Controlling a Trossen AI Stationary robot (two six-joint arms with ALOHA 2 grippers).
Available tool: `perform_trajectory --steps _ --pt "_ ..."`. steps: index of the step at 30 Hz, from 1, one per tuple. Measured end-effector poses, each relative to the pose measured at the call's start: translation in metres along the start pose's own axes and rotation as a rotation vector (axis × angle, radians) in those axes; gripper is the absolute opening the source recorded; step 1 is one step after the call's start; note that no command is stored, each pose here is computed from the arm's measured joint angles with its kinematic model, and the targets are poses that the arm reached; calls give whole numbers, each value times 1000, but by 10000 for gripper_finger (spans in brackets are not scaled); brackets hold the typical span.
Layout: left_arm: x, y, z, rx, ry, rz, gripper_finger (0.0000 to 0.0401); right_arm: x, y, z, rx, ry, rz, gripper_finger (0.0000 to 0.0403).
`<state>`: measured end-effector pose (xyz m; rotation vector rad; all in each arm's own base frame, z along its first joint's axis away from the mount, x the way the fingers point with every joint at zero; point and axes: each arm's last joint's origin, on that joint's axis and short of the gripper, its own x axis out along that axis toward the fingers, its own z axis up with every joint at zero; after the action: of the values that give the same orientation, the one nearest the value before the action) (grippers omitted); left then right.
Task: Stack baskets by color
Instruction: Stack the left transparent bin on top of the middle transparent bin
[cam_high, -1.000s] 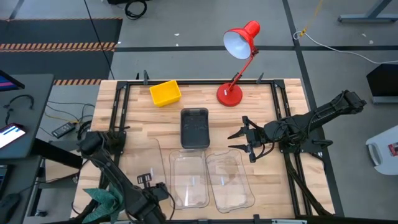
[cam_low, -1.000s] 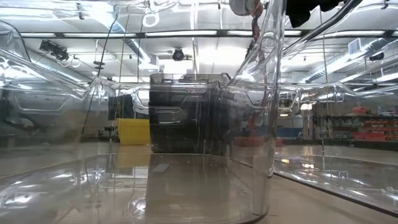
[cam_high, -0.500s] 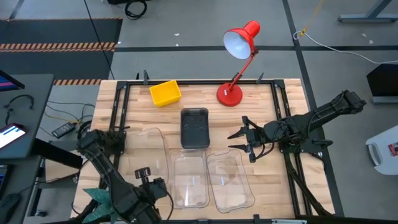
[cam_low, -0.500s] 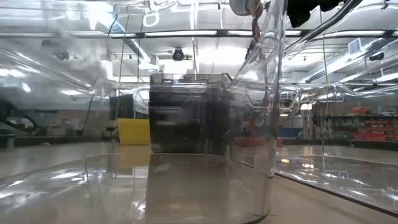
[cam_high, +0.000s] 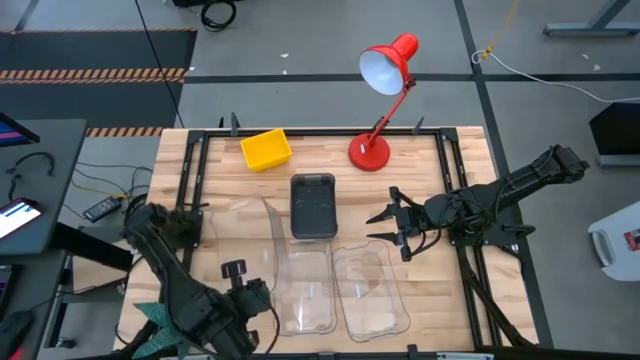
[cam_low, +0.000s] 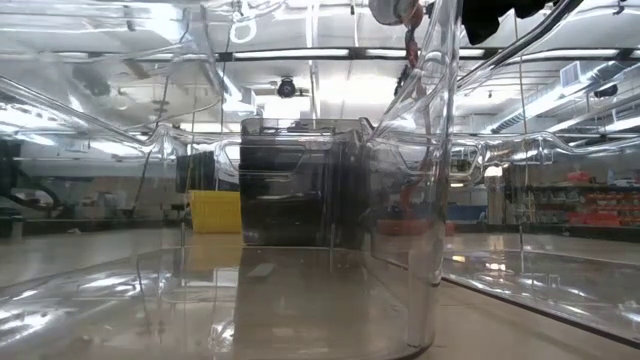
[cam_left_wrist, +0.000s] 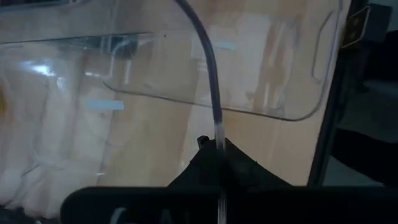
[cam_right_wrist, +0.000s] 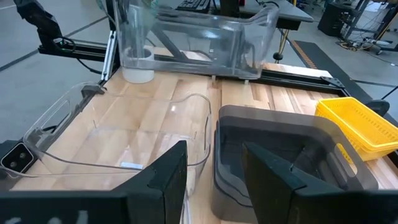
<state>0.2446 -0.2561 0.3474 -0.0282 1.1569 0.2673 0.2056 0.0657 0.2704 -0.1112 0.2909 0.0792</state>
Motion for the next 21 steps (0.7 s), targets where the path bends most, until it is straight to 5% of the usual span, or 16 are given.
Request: perform_trajectory --steps 12,21 --pt "-48 34 -3 5 -268 7 0 0 0 0 -1 1 0 156" --pt "-70 19 -15 14 -406 -131 2 0 0 0 -6 2 0 156"
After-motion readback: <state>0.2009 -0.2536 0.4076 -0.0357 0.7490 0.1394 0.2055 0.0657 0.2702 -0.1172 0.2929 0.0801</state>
